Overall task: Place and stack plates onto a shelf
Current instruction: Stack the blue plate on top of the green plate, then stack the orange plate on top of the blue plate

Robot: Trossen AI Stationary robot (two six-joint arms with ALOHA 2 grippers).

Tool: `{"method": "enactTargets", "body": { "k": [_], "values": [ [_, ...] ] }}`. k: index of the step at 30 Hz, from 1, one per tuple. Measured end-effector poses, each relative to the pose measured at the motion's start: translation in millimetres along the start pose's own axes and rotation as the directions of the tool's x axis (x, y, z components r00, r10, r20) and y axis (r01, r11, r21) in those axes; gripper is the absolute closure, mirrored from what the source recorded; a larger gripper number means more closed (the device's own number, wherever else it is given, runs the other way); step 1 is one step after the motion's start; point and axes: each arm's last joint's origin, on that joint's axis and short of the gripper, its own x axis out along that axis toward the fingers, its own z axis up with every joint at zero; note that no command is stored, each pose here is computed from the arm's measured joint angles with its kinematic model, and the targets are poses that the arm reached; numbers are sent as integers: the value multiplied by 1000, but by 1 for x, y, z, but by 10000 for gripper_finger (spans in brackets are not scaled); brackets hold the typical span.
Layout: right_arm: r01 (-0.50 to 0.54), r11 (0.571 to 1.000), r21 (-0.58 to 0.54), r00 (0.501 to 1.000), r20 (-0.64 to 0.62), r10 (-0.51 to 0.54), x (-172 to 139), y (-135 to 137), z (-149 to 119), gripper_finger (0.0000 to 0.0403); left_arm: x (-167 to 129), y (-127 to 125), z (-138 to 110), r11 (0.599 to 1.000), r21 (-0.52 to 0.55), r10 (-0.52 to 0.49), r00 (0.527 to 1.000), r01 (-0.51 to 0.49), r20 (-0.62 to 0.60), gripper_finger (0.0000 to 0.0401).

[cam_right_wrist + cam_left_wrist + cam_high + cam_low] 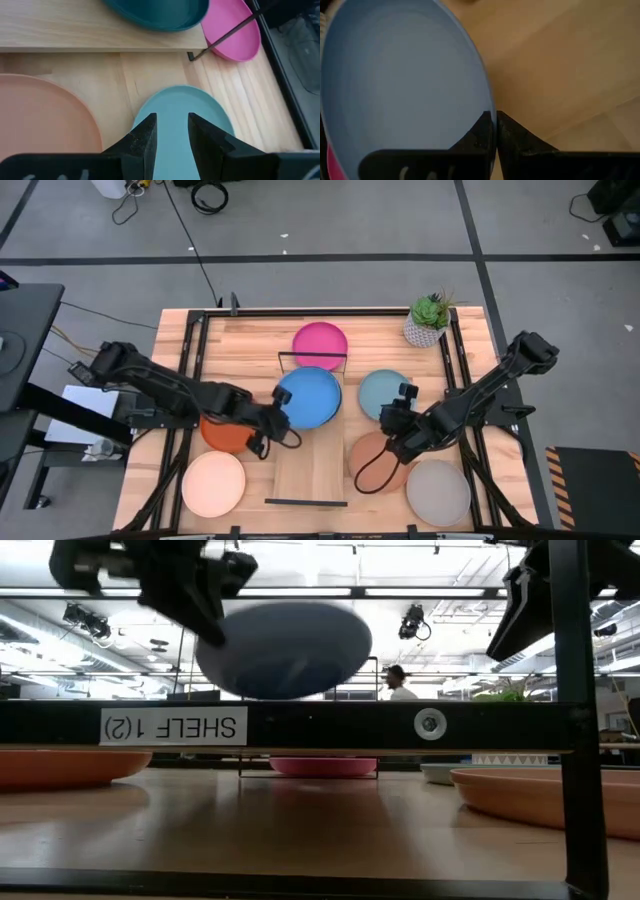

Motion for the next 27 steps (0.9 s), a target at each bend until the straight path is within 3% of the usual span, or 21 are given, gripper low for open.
{"method": "enactTargets", "body": {
  "k": [5,10,15,18,21,24,27],
  "values": [
    [-38,999,28,999,23,37,7,-3,-2,287,17,-3,-2,996,71,52,995,-45,-87,361],
    [-55,998,37,998,36,54,10,-2,-2,287,19,-3,-1,994,85,79,993,-71,-86,291],
    [-55,997,51,997,52,52,11,0,-1,287,9,-1,4,993,22,115,990,-113,-84,223],
    [-58,996,72,996,78,53,11,2,2,287,-2,-2,6,993,-66,94,989,-103,-117,205],
    [-74,993,96,992,107,63,11,4,5,287,-13,-3,7,968,-249,-1,991,-31,-130,204],
    [-88,989,116,989,132,73,11,6,8,287,-17,-10,-3,891,-453,-131,970,25,-205,210],
    [-71,990,121,986,157,52,10,6,9,287,-16,-21,-13,800,-600,-187,943,-17,-275,217]
  ]
}}
